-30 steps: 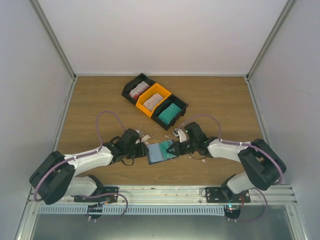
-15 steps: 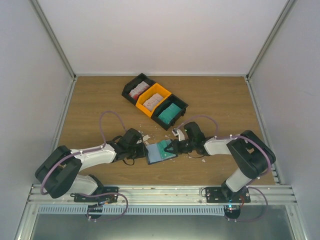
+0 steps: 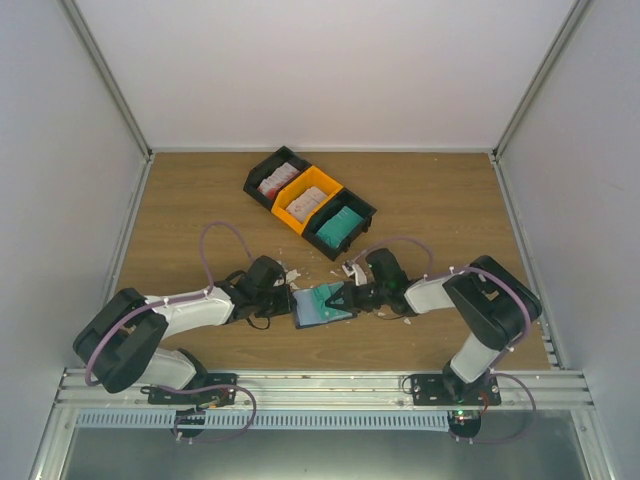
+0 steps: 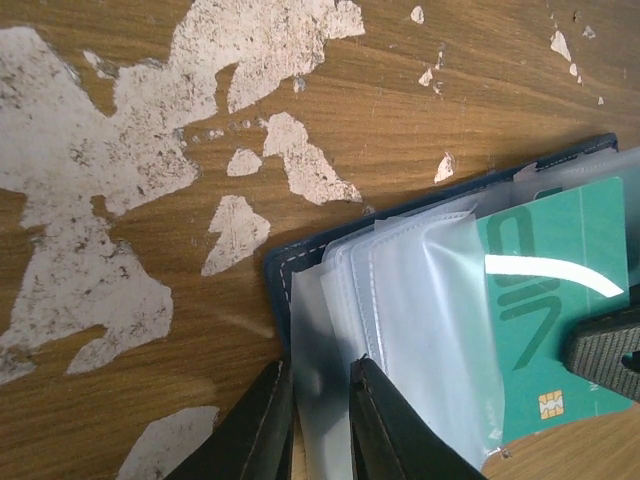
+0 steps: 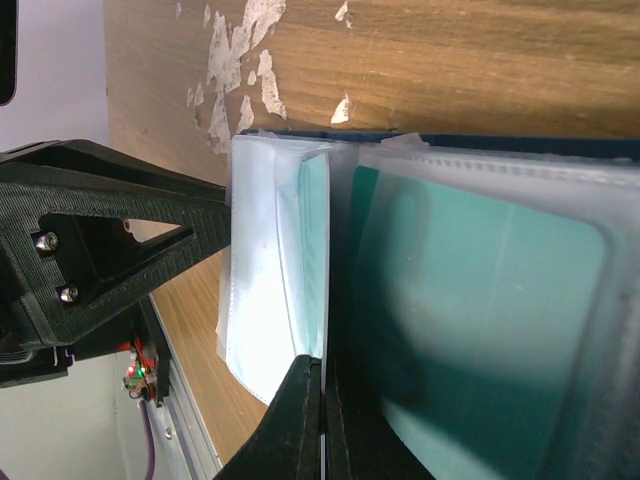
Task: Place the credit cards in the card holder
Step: Insert the credit card into the card holder.
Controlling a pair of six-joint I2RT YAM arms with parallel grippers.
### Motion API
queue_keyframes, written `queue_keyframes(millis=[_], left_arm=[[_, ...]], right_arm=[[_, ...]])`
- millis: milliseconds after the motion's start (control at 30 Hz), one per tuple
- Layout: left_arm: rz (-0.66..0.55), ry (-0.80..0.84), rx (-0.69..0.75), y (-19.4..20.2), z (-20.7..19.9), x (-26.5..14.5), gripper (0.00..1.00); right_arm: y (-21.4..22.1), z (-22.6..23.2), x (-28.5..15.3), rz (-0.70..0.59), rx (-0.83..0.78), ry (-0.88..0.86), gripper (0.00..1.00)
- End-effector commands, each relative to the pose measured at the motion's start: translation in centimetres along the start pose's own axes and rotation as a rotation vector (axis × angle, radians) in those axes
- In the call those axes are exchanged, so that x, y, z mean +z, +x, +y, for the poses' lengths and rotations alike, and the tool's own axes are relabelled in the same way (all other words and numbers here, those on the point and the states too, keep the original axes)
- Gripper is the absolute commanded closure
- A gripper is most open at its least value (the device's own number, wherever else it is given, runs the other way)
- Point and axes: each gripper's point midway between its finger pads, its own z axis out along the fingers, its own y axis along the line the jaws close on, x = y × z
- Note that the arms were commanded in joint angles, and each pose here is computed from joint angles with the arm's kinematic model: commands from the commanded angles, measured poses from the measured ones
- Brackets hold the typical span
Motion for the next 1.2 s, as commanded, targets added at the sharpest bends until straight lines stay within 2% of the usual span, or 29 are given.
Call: queue_keyframes(millis=[0, 500, 1167], left_arm=[[0.035, -0.009, -0.007, 1.1, 0.8, 0.6, 0.82], [0.032, -0.009, -0.011, 1.3, 1.1, 0.6, 0.83], [0.066, 0.033, -0.01, 2.1, 0.8, 1.1, 0.85]], right_arm=[[0.9, -0.9, 1.0, 0.018, 0.033, 0.026, 0.99], [0.9, -2.7, -1.6, -0.134, 0.122, 0.162, 0.99], [2.2, -1.3, 1.6, -0.032, 0.139, 0.058, 0.99]])
